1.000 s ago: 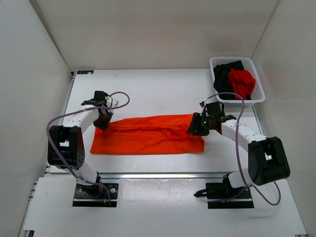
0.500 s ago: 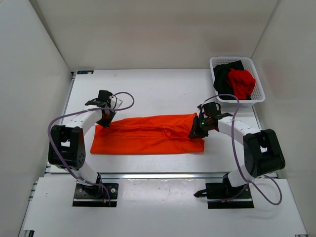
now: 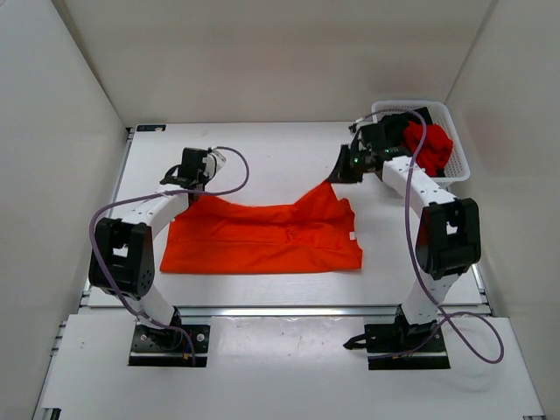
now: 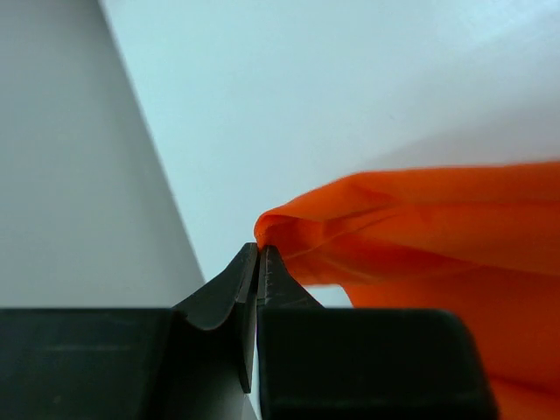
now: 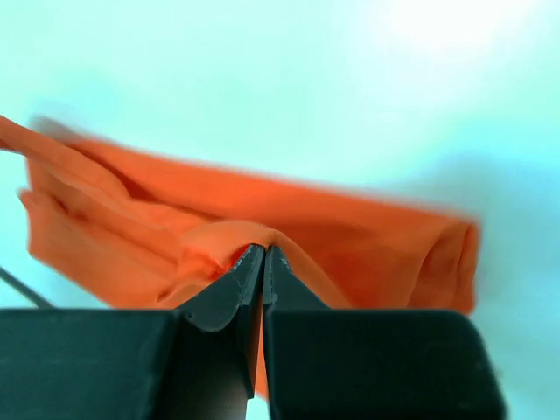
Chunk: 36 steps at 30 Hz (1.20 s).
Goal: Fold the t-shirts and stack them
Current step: Fold the other side of the tshirt into a rectangle
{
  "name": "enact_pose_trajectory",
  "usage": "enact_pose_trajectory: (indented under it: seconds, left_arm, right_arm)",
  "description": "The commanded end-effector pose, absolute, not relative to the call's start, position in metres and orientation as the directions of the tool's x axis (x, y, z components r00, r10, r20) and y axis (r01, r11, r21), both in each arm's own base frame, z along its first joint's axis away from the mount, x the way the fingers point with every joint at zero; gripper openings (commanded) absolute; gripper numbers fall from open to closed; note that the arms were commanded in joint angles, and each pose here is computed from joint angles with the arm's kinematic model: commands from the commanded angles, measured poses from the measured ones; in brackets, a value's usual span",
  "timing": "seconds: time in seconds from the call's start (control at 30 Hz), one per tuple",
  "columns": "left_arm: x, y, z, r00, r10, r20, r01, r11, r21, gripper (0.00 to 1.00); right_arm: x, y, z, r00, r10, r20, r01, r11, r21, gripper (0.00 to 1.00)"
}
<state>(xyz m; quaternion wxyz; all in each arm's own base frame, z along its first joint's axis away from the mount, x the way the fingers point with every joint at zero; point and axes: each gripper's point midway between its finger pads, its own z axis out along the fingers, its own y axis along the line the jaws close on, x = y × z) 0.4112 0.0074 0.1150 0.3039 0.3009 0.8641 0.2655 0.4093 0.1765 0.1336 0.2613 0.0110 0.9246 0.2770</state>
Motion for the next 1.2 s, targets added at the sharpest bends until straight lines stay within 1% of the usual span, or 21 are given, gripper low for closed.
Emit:
enact_pose_trajectory:
  seconds: [0.0, 0.03, 0.07, 0.13, 0.17, 0.27, 0.3, 0.33, 0.4, 0.43, 0.5, 0.7, 0.77, 0.97, 1.17]
  left_arm:
    - [0.451, 0.023, 0.168, -0.568, 0.705, -0.424, 0.161, 0.601, 0.783, 0.0]
    - [0.453, 0.025, 0.172, -0.561, 0.7, -0.441, 0.125, 0.599, 0.791, 0.0]
    - [0.454, 0.022, 0.176, -0.54, 0.717, -0.441, 0.126, 0.587, 0.8, 0.0]
    - [0.446, 0.022, 0.169, -0.53, 0.722, -0.444, 0.138, 0.59, 0.795, 0.0]
    - [0.439, 0.022, 0.167, -0.521, 0.728, -0.445, 0.14, 0.588, 0.797, 0.0]
    - [0.409, 0.02, 0.145, -0.499, 0.76, -0.416, 0.221, 0.576, 0.787, 0.0]
    - [0.396, 0.019, 0.135, -0.494, 0.769, -0.405, 0.25, 0.572, 0.782, 0.0]
    - [0.383, 0.021, 0.126, -0.499, 0.778, -0.382, 0.275, 0.56, 0.782, 0.0]
    - [0.373, 0.022, 0.121, -0.5, 0.78, -0.376, 0.283, 0.558, 0.78, 0.0]
    - [0.368, 0.026, 0.117, -0.513, 0.771, -0.378, 0.276, 0.565, 0.777, 0.0]
    - [0.363, 0.031, 0.116, -0.524, 0.763, -0.379, 0.27, 0.57, 0.776, 0.0]
    - [0.356, 0.033, 0.117, -0.521, 0.767, -0.376, 0.282, 0.57, 0.772, 0.0]
    - [0.348, 0.032, 0.109, -0.518, 0.787, -0.337, 0.338, 0.55, 0.764, 0.0]
    - [0.325, 0.032, 0.088, -0.51, 0.814, -0.279, 0.423, 0.519, 0.743, 0.0]
    - [0.301, 0.035, 0.065, -0.509, 0.83, -0.226, 0.479, 0.491, 0.728, 0.0]
  right_arm:
    - [0.442, 0.175, 0.172, -0.814, 0.182, -0.552, -0.16, 0.843, 0.514, 0.0]
    - [0.443, 0.177, 0.173, -0.813, 0.179, -0.554, -0.164, 0.843, 0.513, 0.0]
    - [0.442, 0.178, 0.176, -0.808, 0.175, -0.563, -0.172, 0.843, 0.51, 0.0]
    - [0.428, 0.179, 0.161, -0.827, 0.167, -0.537, -0.165, 0.842, 0.514, 0.0]
    - [0.421, 0.18, 0.16, -0.83, 0.166, -0.532, -0.167, 0.837, 0.522, 0.0]
    - [0.392, 0.178, 0.139, -0.856, 0.151, -0.495, -0.157, 0.836, 0.526, 0.0]
    - [0.387, 0.18, 0.144, -0.848, 0.147, -0.509, -0.172, 0.833, 0.526, 0.0]
    - [0.378, 0.175, 0.135, -0.865, 0.156, -0.478, -0.143, 0.834, 0.532, 0.0]
    - [0.369, 0.172, 0.139, -0.854, 0.16, -0.495, -0.149, 0.836, 0.528, 0.0]
    - [0.364, 0.168, 0.132, -0.863, 0.163, -0.478, -0.132, 0.841, 0.525, 0.0]
    - [0.361, 0.161, 0.137, -0.849, 0.176, -0.499, -0.131, 0.843, 0.522, 0.0]
    - [0.355, 0.152, 0.144, -0.839, 0.178, -0.513, -0.134, 0.848, 0.513, 0.0]
    - [0.351, 0.15, 0.144, -0.838, 0.177, -0.516, -0.135, 0.849, 0.511, 0.0]
    - [0.327, 0.149, 0.13, -0.853, 0.177, -0.49, -0.129, 0.84, 0.526, 0.0]
    - [0.302, 0.155, 0.101, -0.895, 0.162, -0.416, -0.103, 0.831, 0.547, 0.0]
